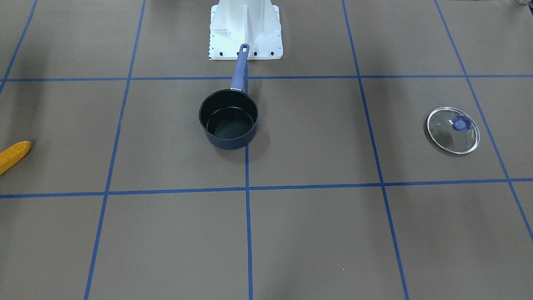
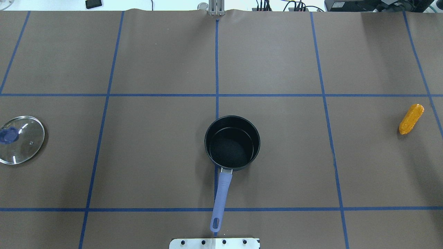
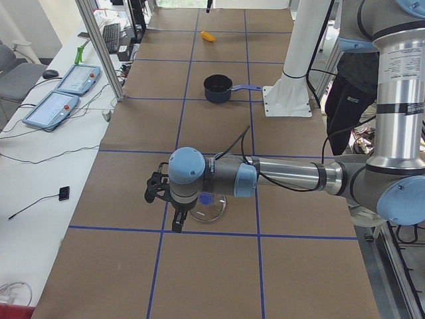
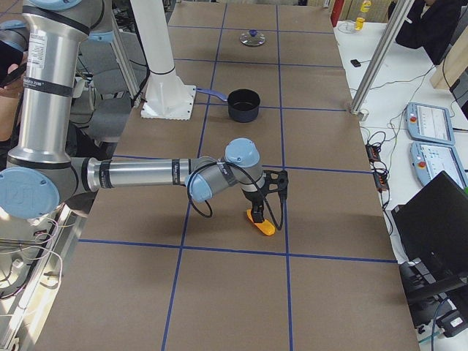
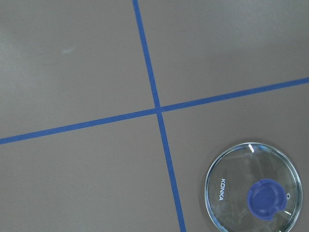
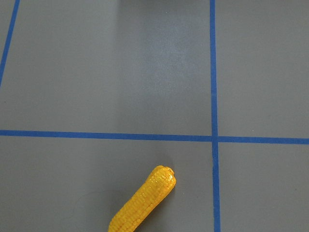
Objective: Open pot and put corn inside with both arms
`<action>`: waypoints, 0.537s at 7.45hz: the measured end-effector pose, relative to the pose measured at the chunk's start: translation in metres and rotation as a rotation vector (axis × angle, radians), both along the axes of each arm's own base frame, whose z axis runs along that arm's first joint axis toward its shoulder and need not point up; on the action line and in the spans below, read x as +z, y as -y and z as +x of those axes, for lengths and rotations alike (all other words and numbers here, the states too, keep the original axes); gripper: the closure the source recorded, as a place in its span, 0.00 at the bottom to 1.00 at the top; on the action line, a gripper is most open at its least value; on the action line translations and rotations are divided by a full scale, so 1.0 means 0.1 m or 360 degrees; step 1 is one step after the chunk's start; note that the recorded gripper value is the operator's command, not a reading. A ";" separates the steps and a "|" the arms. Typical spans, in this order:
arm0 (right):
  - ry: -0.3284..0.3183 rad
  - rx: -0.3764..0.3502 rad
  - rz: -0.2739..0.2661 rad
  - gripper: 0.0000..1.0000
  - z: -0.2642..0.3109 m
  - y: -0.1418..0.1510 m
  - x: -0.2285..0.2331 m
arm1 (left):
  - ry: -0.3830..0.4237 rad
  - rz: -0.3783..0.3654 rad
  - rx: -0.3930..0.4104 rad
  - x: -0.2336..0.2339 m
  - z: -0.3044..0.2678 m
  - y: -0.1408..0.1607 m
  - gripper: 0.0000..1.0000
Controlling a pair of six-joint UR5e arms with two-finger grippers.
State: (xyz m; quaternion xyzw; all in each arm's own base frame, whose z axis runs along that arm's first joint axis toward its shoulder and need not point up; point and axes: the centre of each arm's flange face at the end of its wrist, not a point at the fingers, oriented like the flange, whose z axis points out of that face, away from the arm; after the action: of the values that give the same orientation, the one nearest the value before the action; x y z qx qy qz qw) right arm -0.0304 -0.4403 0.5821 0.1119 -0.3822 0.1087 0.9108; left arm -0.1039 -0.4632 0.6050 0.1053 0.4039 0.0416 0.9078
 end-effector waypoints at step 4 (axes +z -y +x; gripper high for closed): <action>-0.0141 0.0387 -0.0015 0.10 -0.93 0.08 0.46 | 0.0001 0.0030 -0.0004 -0.11 0.00 -0.05 0.02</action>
State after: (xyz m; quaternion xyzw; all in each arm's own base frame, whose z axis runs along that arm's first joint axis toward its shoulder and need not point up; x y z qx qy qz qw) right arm -0.1238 -0.4482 0.6285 0.1579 -0.3245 0.2152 0.9074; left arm -0.1039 -0.4586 0.5944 0.1144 0.4030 0.0443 0.9070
